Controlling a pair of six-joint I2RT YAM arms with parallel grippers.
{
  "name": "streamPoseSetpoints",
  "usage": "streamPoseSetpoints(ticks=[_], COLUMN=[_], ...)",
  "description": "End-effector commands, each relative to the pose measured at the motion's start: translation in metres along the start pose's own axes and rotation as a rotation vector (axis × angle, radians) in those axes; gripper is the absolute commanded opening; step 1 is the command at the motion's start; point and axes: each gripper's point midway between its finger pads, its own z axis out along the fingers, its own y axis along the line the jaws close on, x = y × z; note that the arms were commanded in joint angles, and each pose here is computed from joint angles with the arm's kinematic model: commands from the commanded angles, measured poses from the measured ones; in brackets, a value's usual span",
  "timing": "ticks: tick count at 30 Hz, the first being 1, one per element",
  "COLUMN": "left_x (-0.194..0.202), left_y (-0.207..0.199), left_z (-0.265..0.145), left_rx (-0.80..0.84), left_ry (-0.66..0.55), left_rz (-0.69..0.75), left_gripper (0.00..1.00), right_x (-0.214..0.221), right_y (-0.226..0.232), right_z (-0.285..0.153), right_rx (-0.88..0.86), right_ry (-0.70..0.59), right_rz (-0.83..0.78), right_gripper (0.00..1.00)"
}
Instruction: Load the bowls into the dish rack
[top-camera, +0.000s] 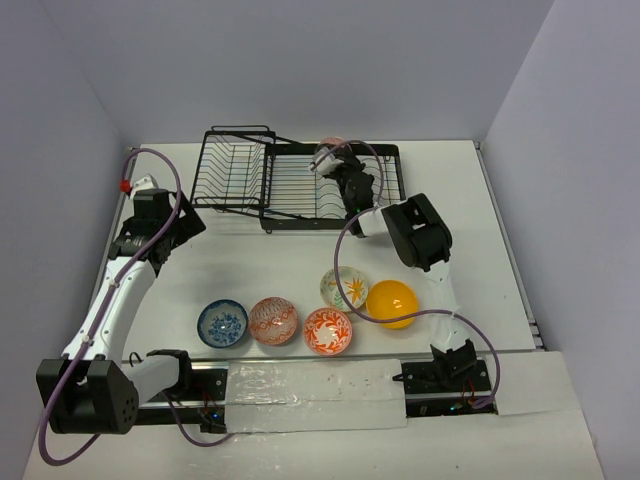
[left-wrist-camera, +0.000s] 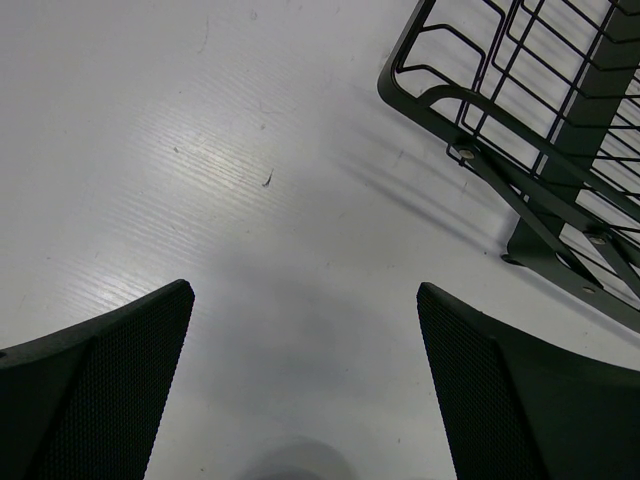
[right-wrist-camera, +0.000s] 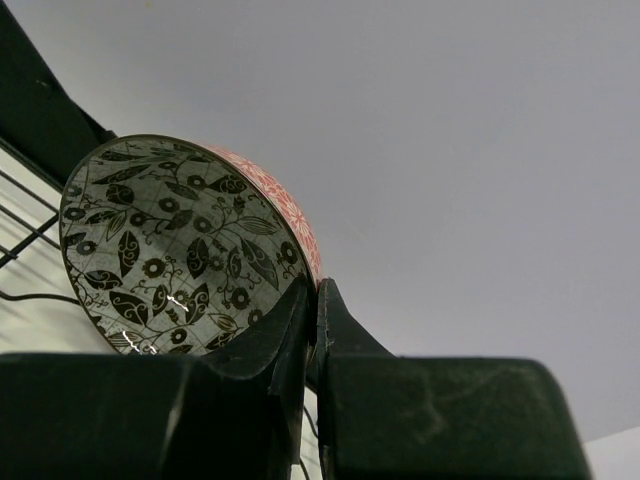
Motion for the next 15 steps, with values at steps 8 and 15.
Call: streamPoseSetpoints(ticks=[8,15], left_x=[-0.012,-0.012], left_y=[-0.001,-0.001], left_z=[-0.002,-0.001], left_rx=[0.006,0.003], left_ry=[-0.052,-0.053], left_rz=[-0.009,-0.010], left_gripper=[0.99,0.99], right_x=[-0.032,-0.027], right_y=[-0.056,-0.046], right_z=[0.015,0.019], right_rx=[0.189,0.155], right_ry=[-0.149,-0.153], right_rz=[0.100,0.098], right_gripper=[0.00,0.00])
